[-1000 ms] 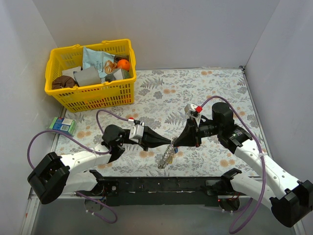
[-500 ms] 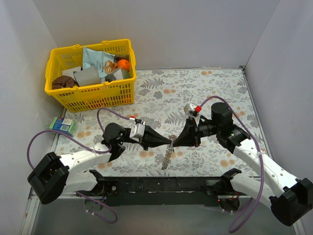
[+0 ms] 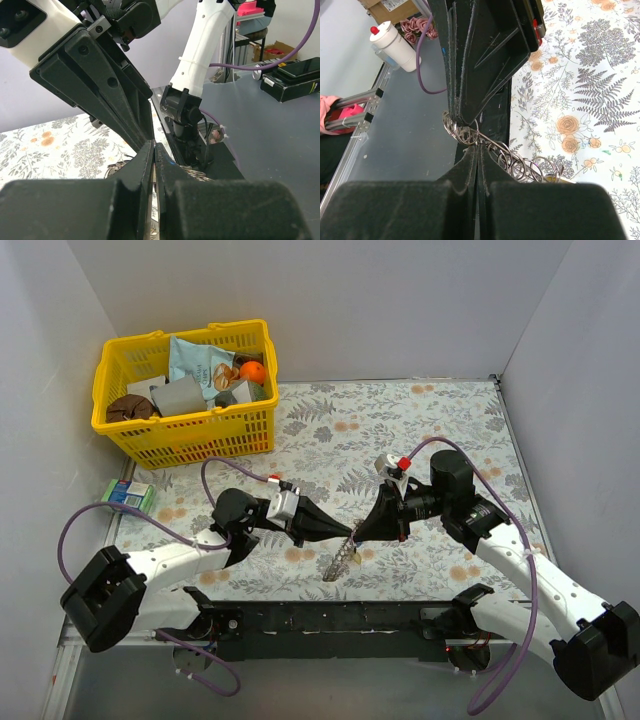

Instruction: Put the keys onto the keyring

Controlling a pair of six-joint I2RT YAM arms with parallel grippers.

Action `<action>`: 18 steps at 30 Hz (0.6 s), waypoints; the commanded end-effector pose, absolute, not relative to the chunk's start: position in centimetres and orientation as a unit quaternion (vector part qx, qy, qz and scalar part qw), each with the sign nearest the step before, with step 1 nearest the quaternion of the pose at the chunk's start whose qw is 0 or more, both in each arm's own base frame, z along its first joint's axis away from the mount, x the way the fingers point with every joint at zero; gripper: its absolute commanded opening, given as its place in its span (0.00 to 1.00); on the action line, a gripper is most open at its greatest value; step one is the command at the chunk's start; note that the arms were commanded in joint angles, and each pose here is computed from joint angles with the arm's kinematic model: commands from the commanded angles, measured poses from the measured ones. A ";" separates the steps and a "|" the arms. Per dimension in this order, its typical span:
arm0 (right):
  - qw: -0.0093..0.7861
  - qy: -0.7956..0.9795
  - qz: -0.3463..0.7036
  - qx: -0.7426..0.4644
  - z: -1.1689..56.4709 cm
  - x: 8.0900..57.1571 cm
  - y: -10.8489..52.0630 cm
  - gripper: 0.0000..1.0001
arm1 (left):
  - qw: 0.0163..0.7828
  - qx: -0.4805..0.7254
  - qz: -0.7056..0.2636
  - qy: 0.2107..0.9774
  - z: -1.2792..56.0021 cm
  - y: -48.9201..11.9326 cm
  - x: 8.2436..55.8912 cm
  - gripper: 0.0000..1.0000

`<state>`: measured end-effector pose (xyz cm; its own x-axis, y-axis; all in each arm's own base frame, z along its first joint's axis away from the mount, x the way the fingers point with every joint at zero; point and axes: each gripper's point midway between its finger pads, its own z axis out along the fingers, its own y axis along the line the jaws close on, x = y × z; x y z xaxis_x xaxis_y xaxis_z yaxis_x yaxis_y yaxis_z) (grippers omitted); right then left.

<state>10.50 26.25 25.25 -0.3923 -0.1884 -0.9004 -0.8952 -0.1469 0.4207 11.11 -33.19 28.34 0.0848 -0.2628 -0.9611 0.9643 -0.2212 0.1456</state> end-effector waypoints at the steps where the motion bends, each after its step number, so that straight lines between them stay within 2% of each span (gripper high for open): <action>1: 0.304 0.586 0.592 -0.463 24.9 10.9 26.3 0.01 | 0.567 0.520 -0.582 0.264 33.0 -32.8 10.4 0.00; 18: 0.313 0.593 0.584 -0.458 24.7 11.2 26.3 0.01 | 0.540 0.514 -0.619 0.248 33.0 -32.9 9.5 0.00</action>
<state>10.32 26.23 25.31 -0.3970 -0.1889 -0.8982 -0.8911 -0.1553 0.4265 10.53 -33.49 28.61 0.0076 -0.2775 -0.9607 0.9493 -0.3000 0.0942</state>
